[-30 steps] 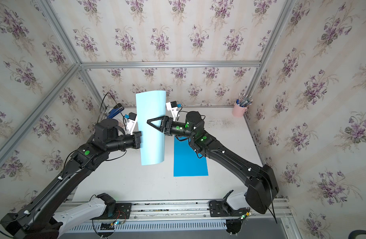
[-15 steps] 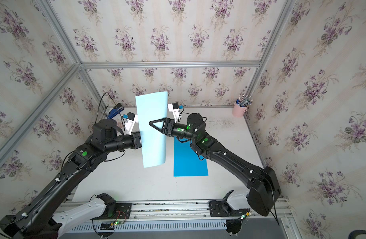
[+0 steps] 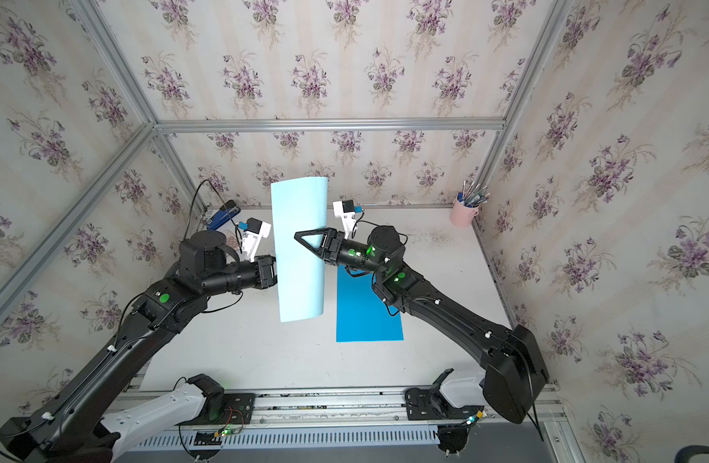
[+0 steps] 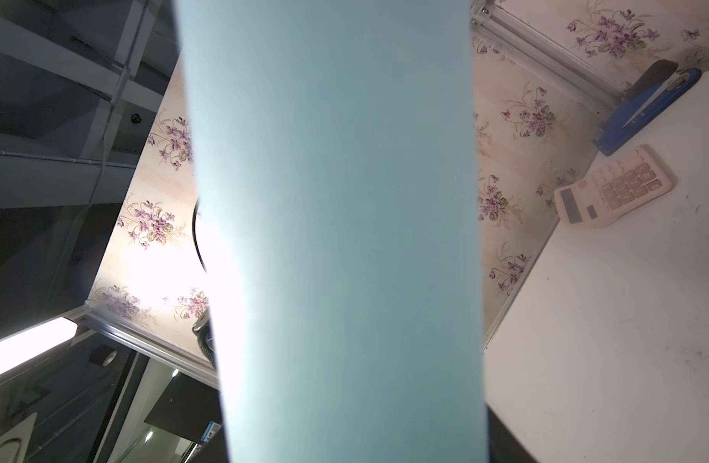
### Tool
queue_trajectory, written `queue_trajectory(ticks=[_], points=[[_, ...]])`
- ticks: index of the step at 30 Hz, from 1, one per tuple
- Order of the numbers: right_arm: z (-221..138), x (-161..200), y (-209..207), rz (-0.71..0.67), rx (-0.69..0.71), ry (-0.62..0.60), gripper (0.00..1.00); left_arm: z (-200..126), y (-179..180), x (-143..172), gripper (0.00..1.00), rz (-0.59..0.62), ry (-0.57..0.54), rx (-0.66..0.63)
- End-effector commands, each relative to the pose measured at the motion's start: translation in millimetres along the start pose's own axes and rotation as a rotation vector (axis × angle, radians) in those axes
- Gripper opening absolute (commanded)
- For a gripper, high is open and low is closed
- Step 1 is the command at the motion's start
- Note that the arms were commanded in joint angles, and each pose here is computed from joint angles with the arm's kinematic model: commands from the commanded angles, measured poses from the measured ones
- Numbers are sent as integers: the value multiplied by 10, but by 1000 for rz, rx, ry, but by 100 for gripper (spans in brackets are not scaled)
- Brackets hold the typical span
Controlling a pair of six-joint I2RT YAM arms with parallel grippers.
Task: Fold the rectangular paper in half along the long edge
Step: Fold the paper.
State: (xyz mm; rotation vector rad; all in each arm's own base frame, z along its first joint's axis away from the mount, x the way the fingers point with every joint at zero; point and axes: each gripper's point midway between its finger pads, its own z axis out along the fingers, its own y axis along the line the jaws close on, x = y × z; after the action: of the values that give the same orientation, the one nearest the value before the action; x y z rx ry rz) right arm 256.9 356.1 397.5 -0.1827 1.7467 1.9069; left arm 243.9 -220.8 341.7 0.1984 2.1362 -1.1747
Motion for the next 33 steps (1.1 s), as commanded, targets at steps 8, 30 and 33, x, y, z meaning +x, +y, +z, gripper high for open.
queue_trajectory(ticks=[8, 30, 33], points=[[-63, -119, 69, -17, -19, -76, 62, -14, -74, -27, 0, 8, -19, 41], [-182, -199, 26, -12, -10, -171, 50, -7, -82, -15, 0, 5, -17, 52], [-201, -208, 21, -11, -13, -184, 49, -8, -81, -12, 0, 7, -16, 51]])
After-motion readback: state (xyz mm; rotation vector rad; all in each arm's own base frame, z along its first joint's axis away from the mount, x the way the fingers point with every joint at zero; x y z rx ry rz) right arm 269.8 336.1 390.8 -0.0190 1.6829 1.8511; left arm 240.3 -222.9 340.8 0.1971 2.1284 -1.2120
